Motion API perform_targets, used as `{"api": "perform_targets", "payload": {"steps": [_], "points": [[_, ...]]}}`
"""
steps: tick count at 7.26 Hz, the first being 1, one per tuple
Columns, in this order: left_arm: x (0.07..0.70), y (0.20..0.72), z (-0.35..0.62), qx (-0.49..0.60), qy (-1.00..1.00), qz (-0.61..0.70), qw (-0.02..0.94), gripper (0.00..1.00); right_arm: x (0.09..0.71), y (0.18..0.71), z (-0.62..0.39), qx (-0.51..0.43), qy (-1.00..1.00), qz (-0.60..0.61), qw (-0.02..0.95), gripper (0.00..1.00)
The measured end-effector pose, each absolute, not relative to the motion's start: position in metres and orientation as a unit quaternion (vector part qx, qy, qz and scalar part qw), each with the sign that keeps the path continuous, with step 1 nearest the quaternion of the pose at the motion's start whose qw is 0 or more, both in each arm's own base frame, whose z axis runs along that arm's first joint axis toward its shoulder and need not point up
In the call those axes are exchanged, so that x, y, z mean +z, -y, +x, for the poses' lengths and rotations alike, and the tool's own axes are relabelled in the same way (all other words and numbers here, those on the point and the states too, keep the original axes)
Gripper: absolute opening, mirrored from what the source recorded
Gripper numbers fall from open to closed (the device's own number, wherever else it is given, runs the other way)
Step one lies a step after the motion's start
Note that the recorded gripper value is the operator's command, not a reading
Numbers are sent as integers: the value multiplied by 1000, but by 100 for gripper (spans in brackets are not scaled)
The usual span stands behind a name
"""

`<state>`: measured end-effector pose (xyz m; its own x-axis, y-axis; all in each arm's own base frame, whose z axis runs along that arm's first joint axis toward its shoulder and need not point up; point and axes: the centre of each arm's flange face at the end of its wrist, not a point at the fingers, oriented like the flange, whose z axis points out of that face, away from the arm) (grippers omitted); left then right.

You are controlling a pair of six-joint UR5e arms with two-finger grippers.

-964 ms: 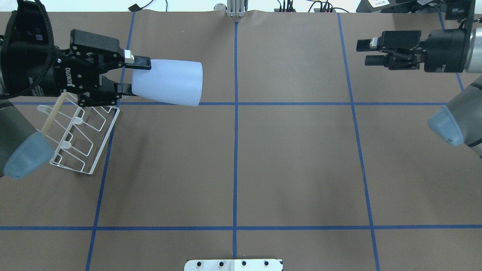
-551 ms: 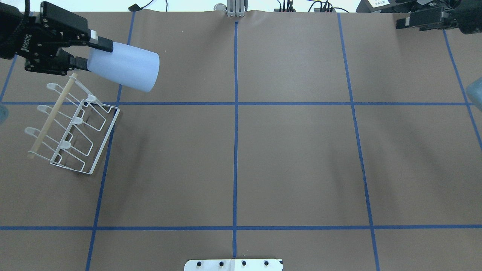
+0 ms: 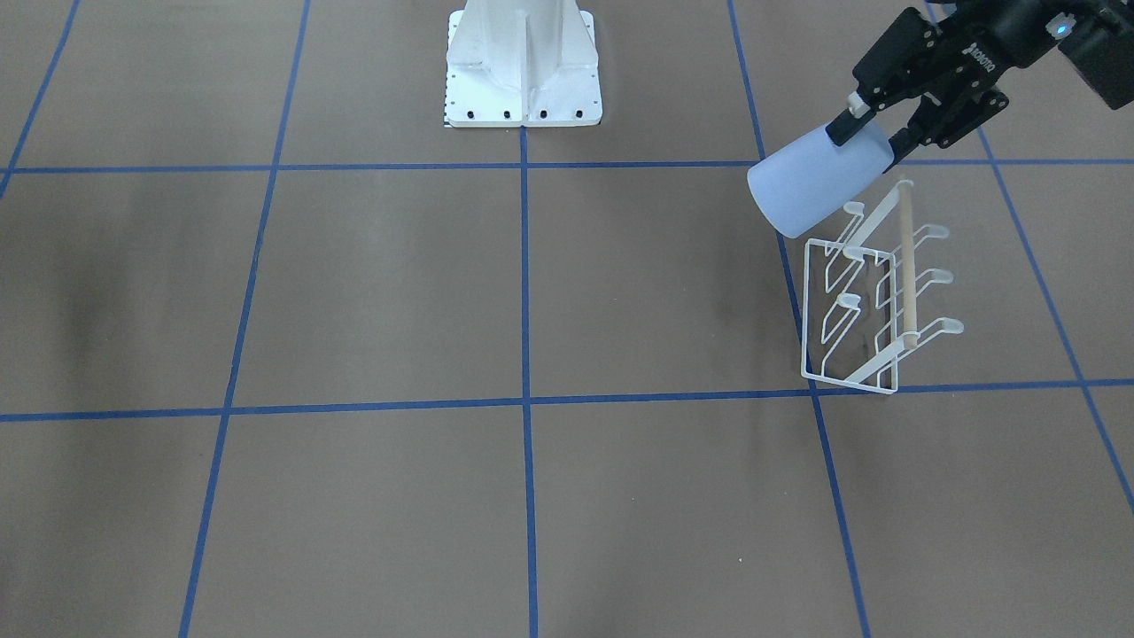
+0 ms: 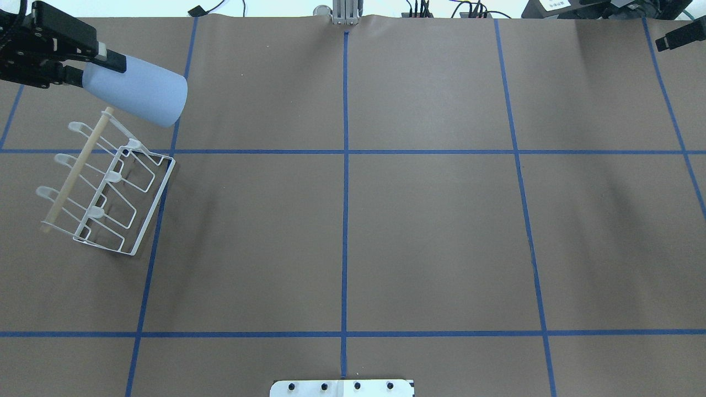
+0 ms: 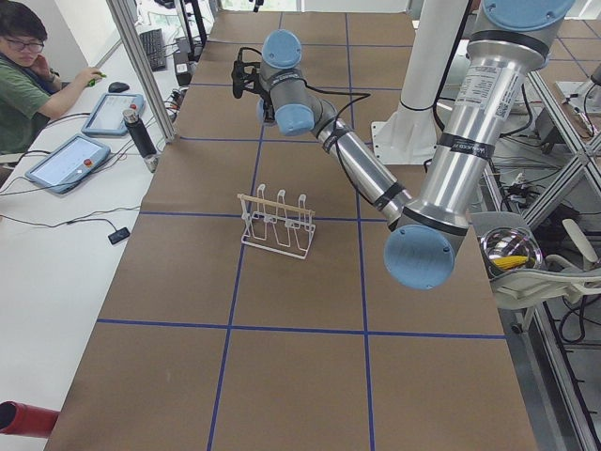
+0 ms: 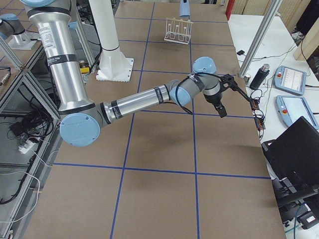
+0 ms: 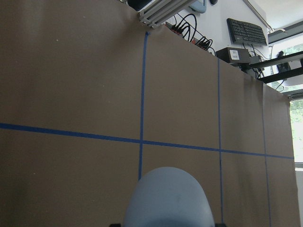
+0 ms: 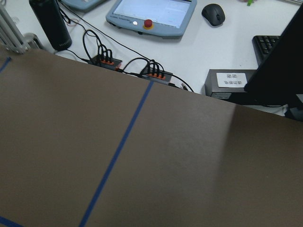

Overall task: Hang cup on cup holder
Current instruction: 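Carry the cup over the wire rack with the left gripper while the right arm withdraws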

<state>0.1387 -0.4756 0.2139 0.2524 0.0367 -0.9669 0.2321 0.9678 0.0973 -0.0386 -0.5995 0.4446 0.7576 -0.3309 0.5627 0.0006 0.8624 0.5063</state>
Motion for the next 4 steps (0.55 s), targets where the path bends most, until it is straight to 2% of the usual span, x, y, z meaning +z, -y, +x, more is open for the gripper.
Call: {"api": "perform_targets", "payload": {"steps": [4], "points": [[219, 465, 160, 9, -429, 155, 890, 0, 497, 581, -25, -92, 314, 118, 938, 100]]}}
